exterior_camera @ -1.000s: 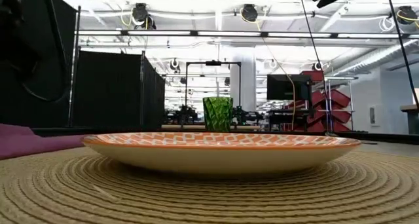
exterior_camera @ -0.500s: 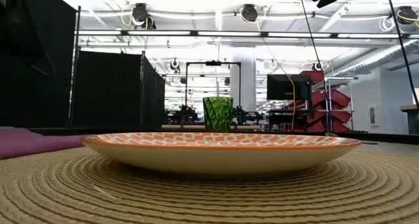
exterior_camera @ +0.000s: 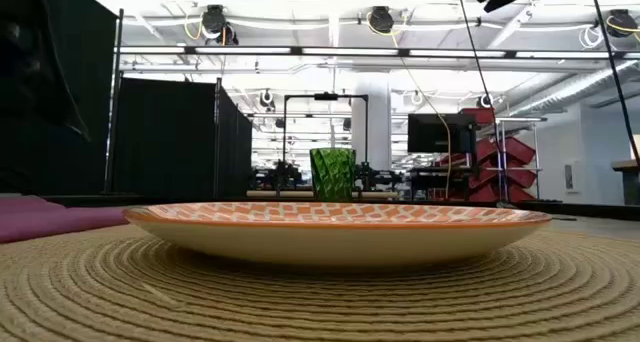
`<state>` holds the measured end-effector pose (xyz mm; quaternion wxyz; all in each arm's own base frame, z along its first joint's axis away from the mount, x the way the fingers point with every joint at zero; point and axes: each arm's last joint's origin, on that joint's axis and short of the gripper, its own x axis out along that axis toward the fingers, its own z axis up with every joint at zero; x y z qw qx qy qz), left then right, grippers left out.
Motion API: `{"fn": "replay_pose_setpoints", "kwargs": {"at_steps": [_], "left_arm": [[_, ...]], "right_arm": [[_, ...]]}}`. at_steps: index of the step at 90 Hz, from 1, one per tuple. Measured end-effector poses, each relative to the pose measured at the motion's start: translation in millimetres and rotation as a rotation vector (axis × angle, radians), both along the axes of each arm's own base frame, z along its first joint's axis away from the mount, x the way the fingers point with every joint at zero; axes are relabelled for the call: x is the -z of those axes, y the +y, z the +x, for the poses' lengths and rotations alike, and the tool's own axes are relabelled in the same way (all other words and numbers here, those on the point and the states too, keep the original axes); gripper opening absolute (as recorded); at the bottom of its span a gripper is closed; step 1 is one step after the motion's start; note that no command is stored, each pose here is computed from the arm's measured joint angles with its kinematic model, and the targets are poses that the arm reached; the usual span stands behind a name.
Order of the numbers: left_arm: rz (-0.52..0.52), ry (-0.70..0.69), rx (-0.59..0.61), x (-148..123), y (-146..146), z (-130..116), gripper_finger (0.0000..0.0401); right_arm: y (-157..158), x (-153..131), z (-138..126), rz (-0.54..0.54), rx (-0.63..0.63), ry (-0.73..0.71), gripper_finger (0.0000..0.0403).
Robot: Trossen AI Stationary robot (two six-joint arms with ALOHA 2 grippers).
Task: Set table place
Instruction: Put the black fork on top of the purple napkin
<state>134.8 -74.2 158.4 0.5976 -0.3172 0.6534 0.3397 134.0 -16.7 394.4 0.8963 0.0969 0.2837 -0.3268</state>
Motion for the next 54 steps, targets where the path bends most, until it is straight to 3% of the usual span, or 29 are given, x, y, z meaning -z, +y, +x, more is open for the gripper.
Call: {"fn": "replay_pose_setpoints", "kwargs": {"at_steps": [21, 34, 54], "left_arm": [[0.015, 0.027, 0.009, 11.2, 0.9, 0.4, 0.0144], [-0.03, 0.007, -0.008, 24.1, 1.3, -2.4, 0.0144], [-0.045, 0.006, -0.007, 24.5, 0.7, -2.0, 0.0129]], "right_arm": [[0.6, 0.3, 0.3, 0.014, -0.022, 0.003, 0.0167], [0.8, 0.4, 0.3, 0.018, -0.028, 0.004, 0.0167], [0.8, 0.7, 0.0, 0.017, -0.027, 0.009, 0.0167]]}}
